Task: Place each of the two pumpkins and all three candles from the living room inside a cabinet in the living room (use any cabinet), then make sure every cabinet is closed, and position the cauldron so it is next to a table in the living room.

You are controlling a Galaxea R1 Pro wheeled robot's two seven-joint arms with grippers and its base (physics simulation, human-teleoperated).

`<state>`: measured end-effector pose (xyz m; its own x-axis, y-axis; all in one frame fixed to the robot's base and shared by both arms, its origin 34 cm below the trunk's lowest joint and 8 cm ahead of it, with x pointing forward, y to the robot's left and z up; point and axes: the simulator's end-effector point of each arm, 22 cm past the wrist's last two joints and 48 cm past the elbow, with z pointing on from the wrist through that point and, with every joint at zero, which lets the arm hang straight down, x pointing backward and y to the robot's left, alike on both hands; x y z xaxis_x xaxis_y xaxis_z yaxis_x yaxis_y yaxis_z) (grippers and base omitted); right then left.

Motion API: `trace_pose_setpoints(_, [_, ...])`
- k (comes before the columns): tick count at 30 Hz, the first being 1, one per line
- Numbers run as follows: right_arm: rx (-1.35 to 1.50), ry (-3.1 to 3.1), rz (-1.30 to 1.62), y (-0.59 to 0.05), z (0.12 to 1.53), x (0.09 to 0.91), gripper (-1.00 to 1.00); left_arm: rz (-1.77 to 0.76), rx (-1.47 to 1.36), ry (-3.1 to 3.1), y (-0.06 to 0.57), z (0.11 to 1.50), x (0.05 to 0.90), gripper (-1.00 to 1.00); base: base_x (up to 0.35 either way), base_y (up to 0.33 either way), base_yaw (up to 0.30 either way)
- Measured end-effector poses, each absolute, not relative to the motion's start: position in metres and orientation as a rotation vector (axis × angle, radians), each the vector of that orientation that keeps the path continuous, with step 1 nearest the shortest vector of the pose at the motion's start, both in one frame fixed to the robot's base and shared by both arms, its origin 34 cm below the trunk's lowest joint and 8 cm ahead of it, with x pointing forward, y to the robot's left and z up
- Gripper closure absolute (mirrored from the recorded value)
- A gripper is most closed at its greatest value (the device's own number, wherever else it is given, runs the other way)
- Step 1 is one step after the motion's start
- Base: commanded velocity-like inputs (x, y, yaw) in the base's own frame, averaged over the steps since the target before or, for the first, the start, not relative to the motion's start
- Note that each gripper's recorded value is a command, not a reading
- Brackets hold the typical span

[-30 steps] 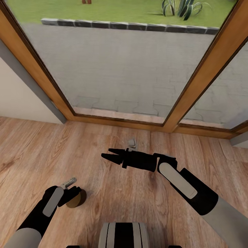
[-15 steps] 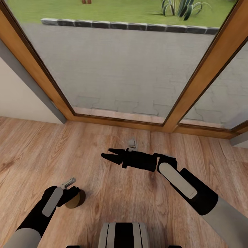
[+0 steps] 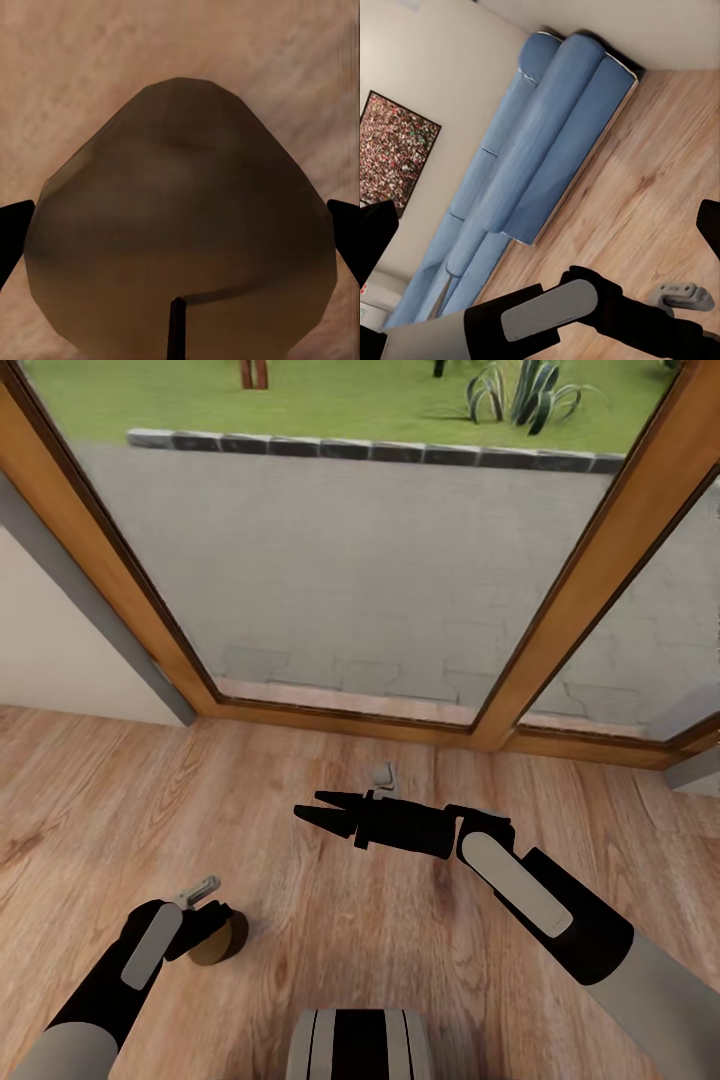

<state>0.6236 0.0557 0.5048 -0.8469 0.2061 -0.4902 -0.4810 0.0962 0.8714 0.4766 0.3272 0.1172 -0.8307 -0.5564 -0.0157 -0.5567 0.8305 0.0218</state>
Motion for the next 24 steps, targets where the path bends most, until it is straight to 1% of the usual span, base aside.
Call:
trace_pose_setpoints(8, [-0.275,1.887,1.774,0.053,0.511,0.627,-1.0,0.037,-0.901,2.962,0.331,0.133,0.491,1.0,0.0,0.0,0.0])
trace_pose_setpoints(16, [-0.218,1.981,1.705,0.041,0.481,0.638,-1.0,0.007,-0.917,2.894,0.336,0.156,0.515,1.0,-0.003,0.0,0.0])
trace_pose_setpoints(19, [-0.216,1.99,1.69,0.038,0.481,0.639,-1.0,-0.017,-0.963,2.879,0.343,0.165,0.519,1.0,-0.201,0.0,0.0])
trace_pose_setpoints(22, [-0.203,1.995,1.655,0.033,0.484,0.647,-1.0,-0.075,-0.935,2.88,0.34,0.184,0.532,1.0,-0.273,0.0,0.0])
trace_pose_setpoints(24, [-0.179,2.007,1.617,0.026,0.482,0.656,-1.0,-0.101,-0.909,2.866,0.339,0.198,0.543,1.0,-0.093,0.0,0.0])
